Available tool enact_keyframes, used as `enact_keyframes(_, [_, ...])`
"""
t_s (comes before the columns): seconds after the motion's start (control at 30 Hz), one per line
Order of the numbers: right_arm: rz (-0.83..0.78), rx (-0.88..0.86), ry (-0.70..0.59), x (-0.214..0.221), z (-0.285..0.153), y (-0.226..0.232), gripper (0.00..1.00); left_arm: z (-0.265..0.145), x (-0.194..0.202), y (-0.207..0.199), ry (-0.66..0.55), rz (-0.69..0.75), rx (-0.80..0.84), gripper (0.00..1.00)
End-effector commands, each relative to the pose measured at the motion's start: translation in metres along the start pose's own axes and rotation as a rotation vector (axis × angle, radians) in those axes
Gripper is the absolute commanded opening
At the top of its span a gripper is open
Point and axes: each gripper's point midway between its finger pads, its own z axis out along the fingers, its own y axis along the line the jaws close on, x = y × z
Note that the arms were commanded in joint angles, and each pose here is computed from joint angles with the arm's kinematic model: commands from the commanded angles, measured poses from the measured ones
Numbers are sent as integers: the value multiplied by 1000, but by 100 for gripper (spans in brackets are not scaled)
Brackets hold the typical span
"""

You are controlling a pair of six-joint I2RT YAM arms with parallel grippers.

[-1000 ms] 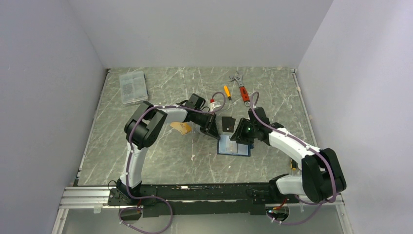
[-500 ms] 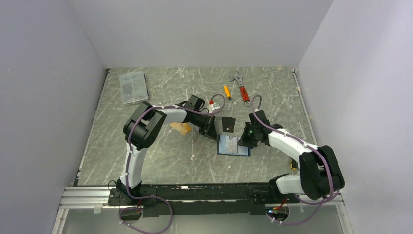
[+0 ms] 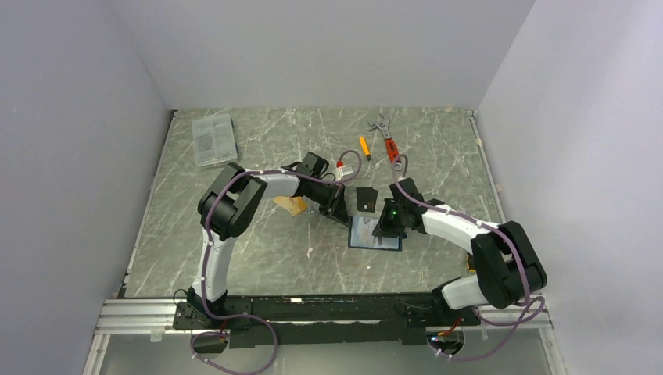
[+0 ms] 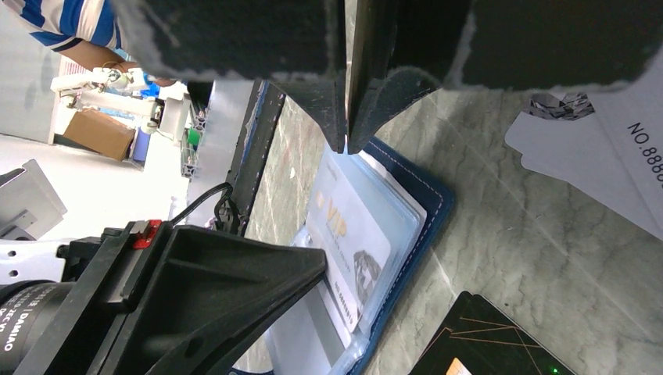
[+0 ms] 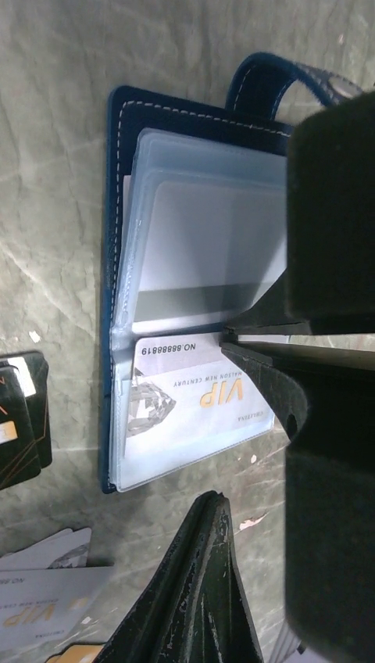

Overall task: Put the credit cards into the card holder
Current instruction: Insert the credit card into the card holder.

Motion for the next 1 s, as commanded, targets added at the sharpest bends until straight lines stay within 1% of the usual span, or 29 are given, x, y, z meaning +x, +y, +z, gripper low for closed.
enact_keyframes(0.0, [-6, -50, -6, -6, 3, 21, 9, -2, -6, -9, -8, 41, 12, 11])
enact_keyframes(0.17, [-27, -78, -9, -9, 0, 32, 9, -3, -7, -11, -8, 49, 12, 11])
enact_keyframes(0.3, [-35, -78, -50, -21, -12, 34, 16, -6, -8, -12, -9, 52, 13, 10])
enact_keyframes(0.37, [-33, -59, -64, -26, -15, 27, 16, -10, -9, -13, -12, 56, 11, 10])
enact_keyframes(0.43, [-26, -36, -70, -28, -15, 19, 10, -12, -10, -14, -9, 61, 8, 10])
enact_keyframes(0.5, [-22, -16, -66, -27, -11, 13, 0, -14, -9, -13, -5, 65, 1, 10])
enact_keyframes(0.7, [-25, 28, -61, -29, -1, 5, 0, -16, -3, -12, 1, 65, -8, 10])
enact_keyframes(0.97, [-35, 6, -51, -28, 7, 21, 0, -13, 7, -2, 18, 51, -25, 8])
